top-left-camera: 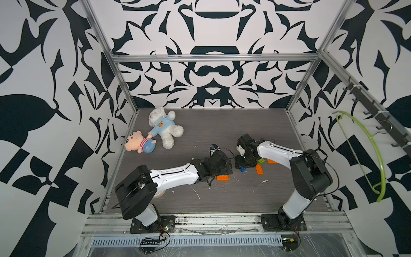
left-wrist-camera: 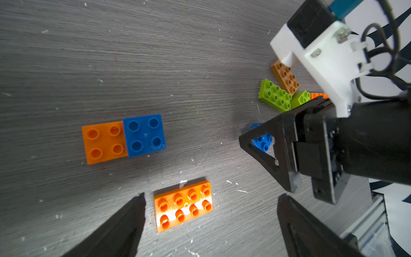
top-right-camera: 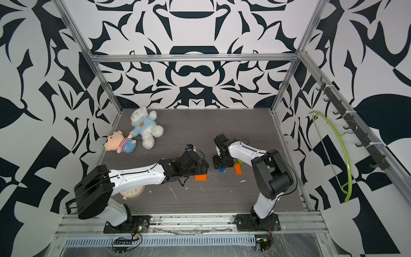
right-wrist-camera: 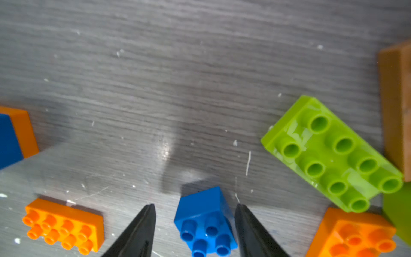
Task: Assemble the number 5 with lego
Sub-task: Pick up the lego brick from the center of the board.
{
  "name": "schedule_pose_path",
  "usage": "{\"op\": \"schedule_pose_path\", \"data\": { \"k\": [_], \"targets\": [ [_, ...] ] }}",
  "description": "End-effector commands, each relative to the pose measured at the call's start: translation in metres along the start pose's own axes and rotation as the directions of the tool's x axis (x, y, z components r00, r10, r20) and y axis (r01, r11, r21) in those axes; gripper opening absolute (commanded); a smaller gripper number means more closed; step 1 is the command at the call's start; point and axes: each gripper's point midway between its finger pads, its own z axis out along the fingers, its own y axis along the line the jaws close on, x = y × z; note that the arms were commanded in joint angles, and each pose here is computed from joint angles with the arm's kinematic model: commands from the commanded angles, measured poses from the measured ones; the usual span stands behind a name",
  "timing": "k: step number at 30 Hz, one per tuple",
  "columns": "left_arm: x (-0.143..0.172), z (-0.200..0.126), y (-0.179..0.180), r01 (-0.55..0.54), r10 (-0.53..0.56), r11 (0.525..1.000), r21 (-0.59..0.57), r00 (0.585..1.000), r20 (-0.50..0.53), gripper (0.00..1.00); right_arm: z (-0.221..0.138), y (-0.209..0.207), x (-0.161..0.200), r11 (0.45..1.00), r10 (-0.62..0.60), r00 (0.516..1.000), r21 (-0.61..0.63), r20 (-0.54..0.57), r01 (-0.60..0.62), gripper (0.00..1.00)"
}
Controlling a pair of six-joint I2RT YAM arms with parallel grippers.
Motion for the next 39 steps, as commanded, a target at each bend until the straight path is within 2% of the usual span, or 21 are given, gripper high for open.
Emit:
{"op": "schedule_pose_path", "data": {
  "k": [1,3,9,14,18,21,27,34,39],
  "targets": [
    [-0.001,-0.001,0.002,-0.013,0.013,1.000,-0.018,1.000,0.006,0.99,-0.015,0.008,-0.003,1.000,-0.017,1.000,-0.017,0.026,0.017,0.54],
    [-0.001,-0.001,0.005,-0.008,0.008,1.000,-0.024,1.000,0.009,0.99,-0.015,0.008,-0.003,1.000,-0.022,0.999,-0.001,0.025,0.022,0.50],
    [-0.002,-0.003,0.007,-0.007,0.007,0.999,-0.032,1.000,0.015,0.99,-0.014,0.004,-0.002,0.997,-0.036,0.999,0.062,0.009,0.036,0.48],
    [-0.002,-0.004,0.009,-0.003,0.004,0.999,-0.039,1.000,0.020,0.99,-0.014,0.006,-0.001,0.997,-0.040,0.999,0.070,0.009,0.040,0.42],
    [-0.002,-0.004,0.010,-0.005,0.006,0.999,-0.045,1.000,0.022,0.99,-0.014,0.007,0.001,0.996,-0.042,0.999,0.074,0.003,0.041,0.50],
    [-0.002,-0.003,0.011,-0.004,0.005,0.999,-0.047,1.000,0.019,0.99,-0.012,0.006,0.003,0.996,-0.046,0.999,0.075,-0.007,0.047,0.50],
    [-0.002,-0.004,0.011,-0.003,0.004,0.999,-0.049,1.000,0.023,0.99,-0.007,0.007,0.003,0.995,-0.052,0.998,0.081,-0.021,0.053,0.45],
    [-0.002,-0.004,0.011,-0.002,0.003,0.999,-0.049,1.000,0.022,0.99,-0.006,0.006,0.002,0.994,-0.054,0.998,0.095,-0.024,0.056,0.44],
    [-0.002,-0.004,0.011,-0.005,0.006,0.999,-0.051,1.000,0.020,0.99,-0.004,0.006,0.003,0.994,-0.052,0.998,0.095,-0.023,0.054,0.39]
  ]
}}
